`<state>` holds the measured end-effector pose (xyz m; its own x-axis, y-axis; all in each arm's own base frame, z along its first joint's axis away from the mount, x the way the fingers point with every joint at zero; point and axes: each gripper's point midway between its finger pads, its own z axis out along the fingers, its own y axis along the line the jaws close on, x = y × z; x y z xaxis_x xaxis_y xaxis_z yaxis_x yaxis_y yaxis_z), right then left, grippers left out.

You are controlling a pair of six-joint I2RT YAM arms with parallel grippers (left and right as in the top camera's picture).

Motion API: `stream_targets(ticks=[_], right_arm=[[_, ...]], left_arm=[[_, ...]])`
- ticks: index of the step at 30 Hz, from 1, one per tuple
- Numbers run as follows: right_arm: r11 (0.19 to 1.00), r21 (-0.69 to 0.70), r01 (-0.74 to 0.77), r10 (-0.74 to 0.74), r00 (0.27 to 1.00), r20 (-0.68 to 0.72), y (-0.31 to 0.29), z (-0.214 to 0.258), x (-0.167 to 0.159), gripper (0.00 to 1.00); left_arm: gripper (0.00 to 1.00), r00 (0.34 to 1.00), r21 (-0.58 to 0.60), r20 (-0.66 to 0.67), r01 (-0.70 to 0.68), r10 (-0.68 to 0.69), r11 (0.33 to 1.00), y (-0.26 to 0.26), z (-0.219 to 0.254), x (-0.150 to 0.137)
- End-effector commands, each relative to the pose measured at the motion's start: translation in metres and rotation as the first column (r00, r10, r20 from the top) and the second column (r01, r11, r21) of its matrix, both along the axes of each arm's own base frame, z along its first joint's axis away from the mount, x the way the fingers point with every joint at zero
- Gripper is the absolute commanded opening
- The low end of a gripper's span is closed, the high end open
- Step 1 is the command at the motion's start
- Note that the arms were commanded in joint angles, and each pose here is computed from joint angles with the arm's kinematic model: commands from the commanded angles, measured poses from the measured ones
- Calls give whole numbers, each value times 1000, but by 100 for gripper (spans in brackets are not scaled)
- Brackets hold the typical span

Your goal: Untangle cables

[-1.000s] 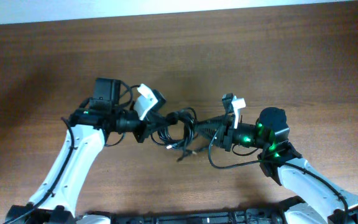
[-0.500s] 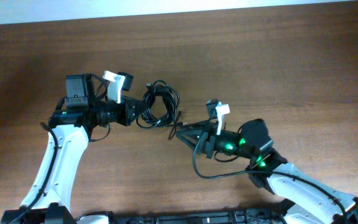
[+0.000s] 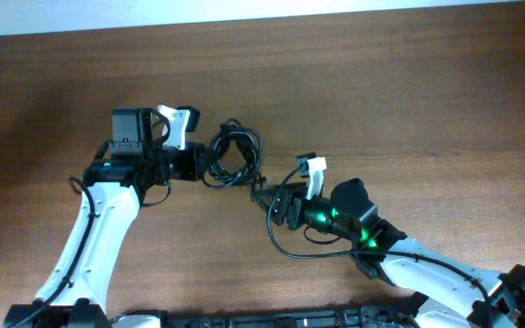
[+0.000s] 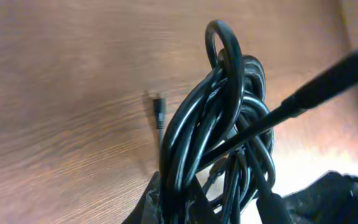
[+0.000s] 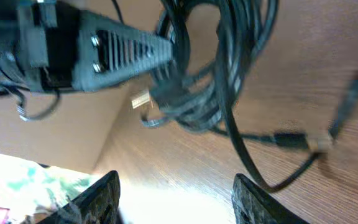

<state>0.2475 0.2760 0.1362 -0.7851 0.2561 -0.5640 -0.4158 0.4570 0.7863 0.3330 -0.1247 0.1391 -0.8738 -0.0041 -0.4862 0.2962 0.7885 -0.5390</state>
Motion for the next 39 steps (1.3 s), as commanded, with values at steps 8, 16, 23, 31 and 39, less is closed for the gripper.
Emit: stream_targets(ticks=[8,16,23,31,39], right_arm=[[999,-53,2,1,999,50,-1,-6,2,53],[994,111,1,-13,994,113,6,37,7,56],[997,58,49,-52,997,58,1,19,11,52],[975,111,194,-181,977,-112,-10,12,24,68],[937,200,285,-201,912,-358,-10,7,23,45]], left_arm=[[0,967,-39,-107,-235,230,971,11,7,12],[0,997,78,11,-76,76,994,-7,2,6],[0,993,98,93,59,-68,993,-61,10,-4],[0,990,131,128,37,-54,991,-58,16,-3],[0,965,231,247,25,-84,973,-55,33,-2]])
